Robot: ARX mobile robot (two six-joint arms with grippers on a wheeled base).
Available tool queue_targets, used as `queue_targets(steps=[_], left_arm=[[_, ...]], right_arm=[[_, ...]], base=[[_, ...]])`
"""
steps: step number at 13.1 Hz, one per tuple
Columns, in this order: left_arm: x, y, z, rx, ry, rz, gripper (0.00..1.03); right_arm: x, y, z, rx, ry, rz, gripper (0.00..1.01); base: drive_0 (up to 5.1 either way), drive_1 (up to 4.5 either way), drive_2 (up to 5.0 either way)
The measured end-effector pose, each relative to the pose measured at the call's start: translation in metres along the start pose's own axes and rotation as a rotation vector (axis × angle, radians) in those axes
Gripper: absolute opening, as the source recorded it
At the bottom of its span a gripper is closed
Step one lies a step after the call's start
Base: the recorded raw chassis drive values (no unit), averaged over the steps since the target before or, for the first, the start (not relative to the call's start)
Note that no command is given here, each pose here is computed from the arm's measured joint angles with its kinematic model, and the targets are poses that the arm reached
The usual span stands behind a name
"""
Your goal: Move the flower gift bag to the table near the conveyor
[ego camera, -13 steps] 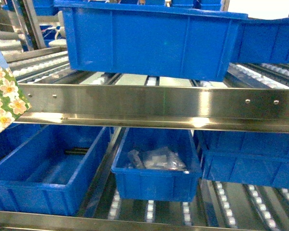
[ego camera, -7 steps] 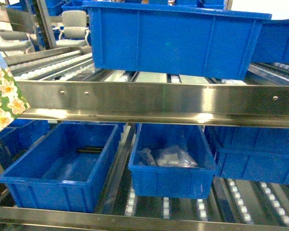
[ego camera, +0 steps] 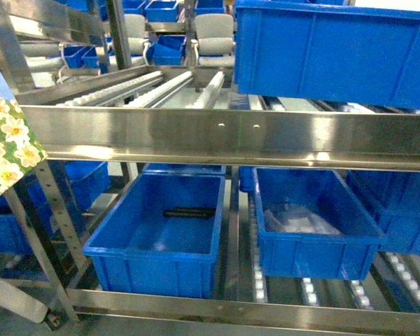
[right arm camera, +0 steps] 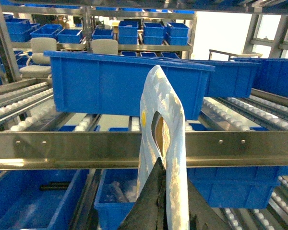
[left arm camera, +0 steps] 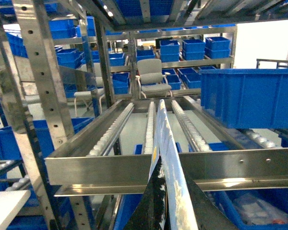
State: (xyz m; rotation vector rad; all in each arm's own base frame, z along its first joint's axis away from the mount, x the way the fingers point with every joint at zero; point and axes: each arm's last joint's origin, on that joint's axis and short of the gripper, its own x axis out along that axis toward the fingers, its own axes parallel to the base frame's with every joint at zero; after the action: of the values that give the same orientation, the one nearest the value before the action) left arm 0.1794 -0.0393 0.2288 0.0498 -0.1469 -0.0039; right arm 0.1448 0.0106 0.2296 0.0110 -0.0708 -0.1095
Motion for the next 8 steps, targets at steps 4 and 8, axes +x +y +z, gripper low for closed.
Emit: queue_targets(steps=[4,8], left_arm=[[0.0000,0.0000,0.0004,-0.001,-0.004,0.001,0.02],[0.0000,0.0001,0.0004,-0.001,-0.004,0.001,0.02]], right_arm=[[-0.0002,0.0000,0.0004,0.001,-0.004,0.000,0.02],[-0.0002,0.0000,0.0005,0.001,-0.004,0.000,0.02]], base=[[-4.8,1.48,3.4],[-4.9,1.42,3.3]])
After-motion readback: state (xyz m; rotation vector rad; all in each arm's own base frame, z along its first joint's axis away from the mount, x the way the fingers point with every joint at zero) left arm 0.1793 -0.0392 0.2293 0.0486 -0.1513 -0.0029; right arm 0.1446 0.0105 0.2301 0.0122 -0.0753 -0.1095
